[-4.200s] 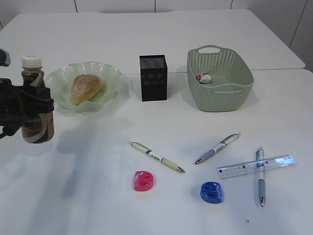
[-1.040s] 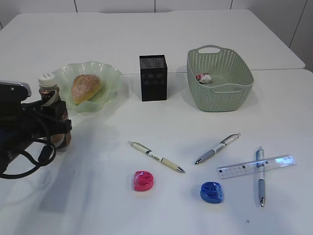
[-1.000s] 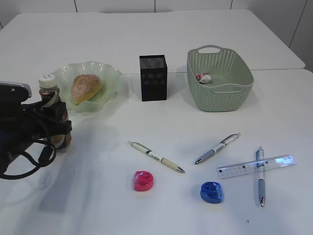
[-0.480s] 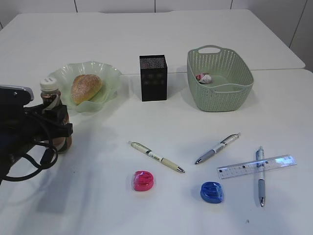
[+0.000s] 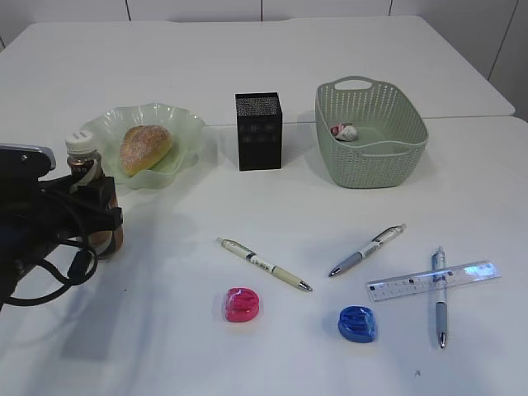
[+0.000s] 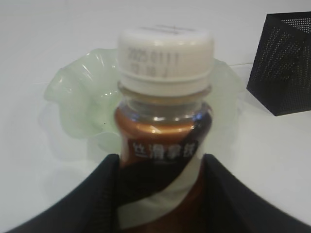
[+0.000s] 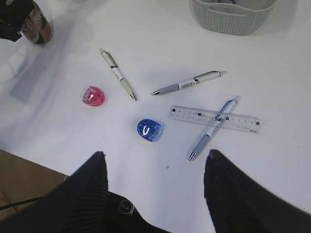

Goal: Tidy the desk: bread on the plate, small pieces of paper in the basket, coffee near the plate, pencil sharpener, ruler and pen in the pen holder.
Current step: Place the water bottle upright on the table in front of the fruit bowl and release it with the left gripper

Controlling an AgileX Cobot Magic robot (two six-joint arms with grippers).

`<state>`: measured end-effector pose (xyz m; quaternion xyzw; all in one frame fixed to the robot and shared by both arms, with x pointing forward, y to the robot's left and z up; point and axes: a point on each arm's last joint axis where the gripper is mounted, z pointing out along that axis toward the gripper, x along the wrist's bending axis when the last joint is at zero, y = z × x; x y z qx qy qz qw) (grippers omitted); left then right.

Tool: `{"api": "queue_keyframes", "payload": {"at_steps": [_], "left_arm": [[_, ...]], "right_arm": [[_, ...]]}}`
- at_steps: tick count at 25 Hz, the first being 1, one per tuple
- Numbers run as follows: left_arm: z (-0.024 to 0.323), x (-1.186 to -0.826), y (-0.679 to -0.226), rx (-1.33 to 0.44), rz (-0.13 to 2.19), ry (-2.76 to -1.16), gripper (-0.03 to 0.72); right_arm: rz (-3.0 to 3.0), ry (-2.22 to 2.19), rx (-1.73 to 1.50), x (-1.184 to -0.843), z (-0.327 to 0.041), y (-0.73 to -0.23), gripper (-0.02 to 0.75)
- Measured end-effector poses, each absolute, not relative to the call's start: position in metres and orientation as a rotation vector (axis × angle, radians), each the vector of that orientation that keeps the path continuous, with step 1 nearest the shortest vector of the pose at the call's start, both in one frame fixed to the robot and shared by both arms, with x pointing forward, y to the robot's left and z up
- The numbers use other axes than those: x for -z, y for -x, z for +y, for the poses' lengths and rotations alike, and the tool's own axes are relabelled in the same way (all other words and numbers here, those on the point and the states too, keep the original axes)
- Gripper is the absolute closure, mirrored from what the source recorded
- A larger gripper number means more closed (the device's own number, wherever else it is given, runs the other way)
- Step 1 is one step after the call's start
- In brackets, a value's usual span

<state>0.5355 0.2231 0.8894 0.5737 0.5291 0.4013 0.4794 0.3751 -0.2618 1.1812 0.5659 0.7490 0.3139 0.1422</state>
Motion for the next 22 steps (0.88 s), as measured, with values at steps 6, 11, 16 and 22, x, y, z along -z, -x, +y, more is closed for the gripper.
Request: {"api": "queue_keyframes", "payload": {"at_steps": [6, 11, 16, 22], "left_arm": [[0.224, -0.889, -0.533, -0.973, 1.297, -1.388, 0.274], [0.224, -0.890, -0.533, -0.975, 1.292, -1.379, 0.204], [0.224, -0.892, -0.534, -0.979, 1.284, -1.369, 0.143], [0.224, -0.910, -0.533, -0.996, 1.250, -1.320, 0.120]], "right_arm": [[2.162, -1.633, -0.908, -1.181, -0.262, -0.375, 0.245], [2.162, -1.633, -0.908, -1.181, -0.262, -0.375, 0.245], [2.162, -1.633, -0.908, -1.181, -0.262, -0.375, 0.245], [2.165, -1.632, -0.913, -1.181, -0.261, -0.375, 0.245]]}}
